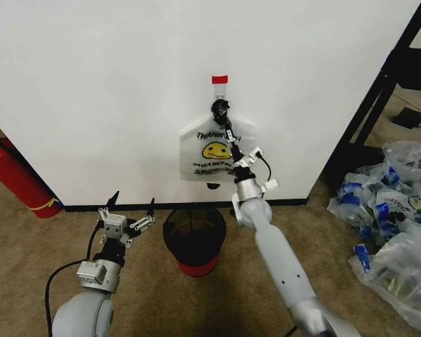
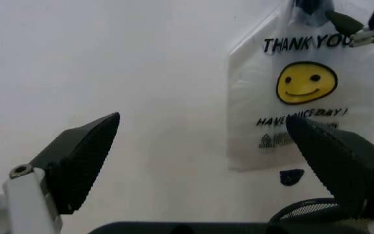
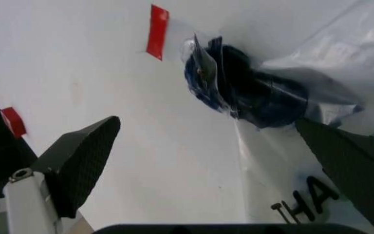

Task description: Pick up the garbage bag from the wall and place it over the trash bin.

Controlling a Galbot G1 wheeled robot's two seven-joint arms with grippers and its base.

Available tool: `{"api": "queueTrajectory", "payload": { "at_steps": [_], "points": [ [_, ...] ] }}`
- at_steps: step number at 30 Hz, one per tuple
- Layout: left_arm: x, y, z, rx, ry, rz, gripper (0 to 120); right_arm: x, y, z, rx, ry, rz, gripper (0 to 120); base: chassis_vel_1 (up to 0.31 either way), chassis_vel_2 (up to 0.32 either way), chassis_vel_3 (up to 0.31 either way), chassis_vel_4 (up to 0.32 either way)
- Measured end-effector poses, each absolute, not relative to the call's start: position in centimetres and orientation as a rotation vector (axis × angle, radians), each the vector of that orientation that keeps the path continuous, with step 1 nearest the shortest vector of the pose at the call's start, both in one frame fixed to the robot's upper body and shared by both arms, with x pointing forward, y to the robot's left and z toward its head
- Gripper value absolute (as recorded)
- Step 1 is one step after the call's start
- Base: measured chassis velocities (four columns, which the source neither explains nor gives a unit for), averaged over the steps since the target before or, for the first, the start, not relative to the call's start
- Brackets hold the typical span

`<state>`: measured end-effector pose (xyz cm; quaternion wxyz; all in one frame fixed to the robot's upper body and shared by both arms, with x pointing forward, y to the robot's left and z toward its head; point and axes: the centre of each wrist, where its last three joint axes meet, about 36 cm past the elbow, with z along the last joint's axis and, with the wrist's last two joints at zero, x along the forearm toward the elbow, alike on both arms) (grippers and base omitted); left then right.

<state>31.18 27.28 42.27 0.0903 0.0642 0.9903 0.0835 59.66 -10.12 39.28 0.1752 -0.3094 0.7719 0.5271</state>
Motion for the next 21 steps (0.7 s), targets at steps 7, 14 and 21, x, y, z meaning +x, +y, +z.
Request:
{"api": "queueTrajectory", "payload": {
  "at_steps": [7,14,21],
  "points": [
    [31.4,27.5,41.9,0.189,2.946,0.25,100,61.1,-10.1,38.5,-0.826,2.229,1.473,100,0.0,0.0,0.0,0.0],
    [31.6,27.5,41.8,0.193,2.943,0.25,100,62.0,-10.8,38.0,-0.782,2.261,1.456,98,0.0,0.0,0.0,0.0],
    [31.7,27.6,41.9,0.2,2.939,0.261,100,62.1,-11.0,37.9,-0.776,2.272,1.441,74,0.0,0.0,0.0,0.0]
  ]
}}
